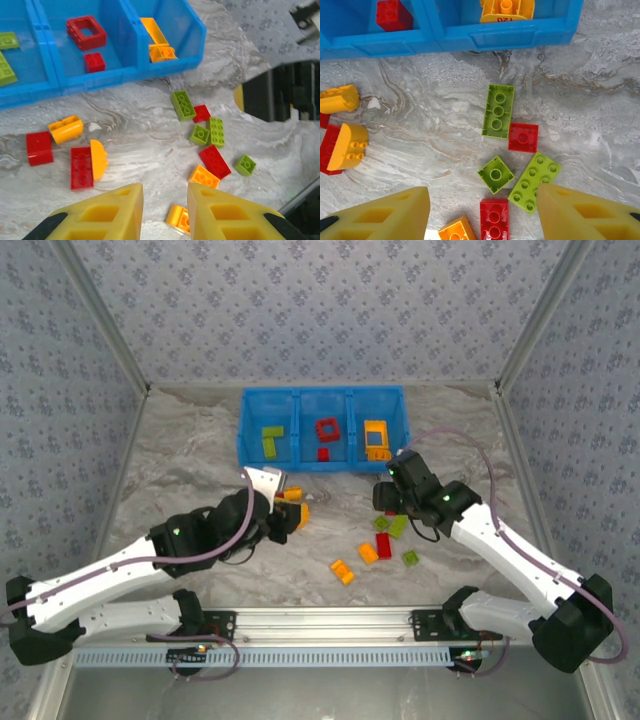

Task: Sort the legos into containers by color

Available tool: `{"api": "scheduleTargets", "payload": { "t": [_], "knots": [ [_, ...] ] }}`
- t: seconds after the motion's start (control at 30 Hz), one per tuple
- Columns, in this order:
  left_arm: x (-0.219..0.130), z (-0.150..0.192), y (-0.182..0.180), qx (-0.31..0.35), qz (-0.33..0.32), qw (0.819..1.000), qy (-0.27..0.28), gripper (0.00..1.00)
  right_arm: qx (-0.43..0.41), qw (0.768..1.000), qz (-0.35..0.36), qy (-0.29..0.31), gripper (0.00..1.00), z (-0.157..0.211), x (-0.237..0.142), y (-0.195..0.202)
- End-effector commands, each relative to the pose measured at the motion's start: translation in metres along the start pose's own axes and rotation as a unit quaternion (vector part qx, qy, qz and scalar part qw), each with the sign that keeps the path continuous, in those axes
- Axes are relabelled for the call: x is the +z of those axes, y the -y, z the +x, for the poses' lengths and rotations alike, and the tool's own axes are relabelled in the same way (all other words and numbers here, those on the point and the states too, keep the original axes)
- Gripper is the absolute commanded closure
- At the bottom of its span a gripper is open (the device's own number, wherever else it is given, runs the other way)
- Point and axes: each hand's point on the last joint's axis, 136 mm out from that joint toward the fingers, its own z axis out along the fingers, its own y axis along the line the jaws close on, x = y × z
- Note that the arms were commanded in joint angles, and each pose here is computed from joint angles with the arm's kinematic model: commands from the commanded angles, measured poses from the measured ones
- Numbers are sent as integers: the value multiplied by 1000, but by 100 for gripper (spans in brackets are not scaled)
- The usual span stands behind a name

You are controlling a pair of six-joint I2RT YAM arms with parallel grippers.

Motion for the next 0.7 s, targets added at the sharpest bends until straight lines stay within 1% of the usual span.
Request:
{"api": "scheduleTargets", "payload": {
  "t": [0.0, 0.23, 0.33, 0.5, 0.67],
  "knots": [
    [-3, 4, 7, -20, 12, 999, 22, 71, 7, 999, 21, -34, 39, 17, 4, 11],
    [-5, 28, 16, -12, 13, 999, 29, 70, 16, 998, 37, -55, 39, 37, 8, 21],
    [-10, 30, 16, -8, 12, 999, 40, 69, 38, 997, 46, -57, 39, 41, 8, 25],
    [-16, 32, 11, -6, 10, 999, 43, 67, 66, 995, 54, -56, 39, 48, 11, 31],
    [-21, 30, 3, -7, -2, 999, 47, 67, 58, 996, 43, -56, 39, 51, 13, 24]
  ]
}}
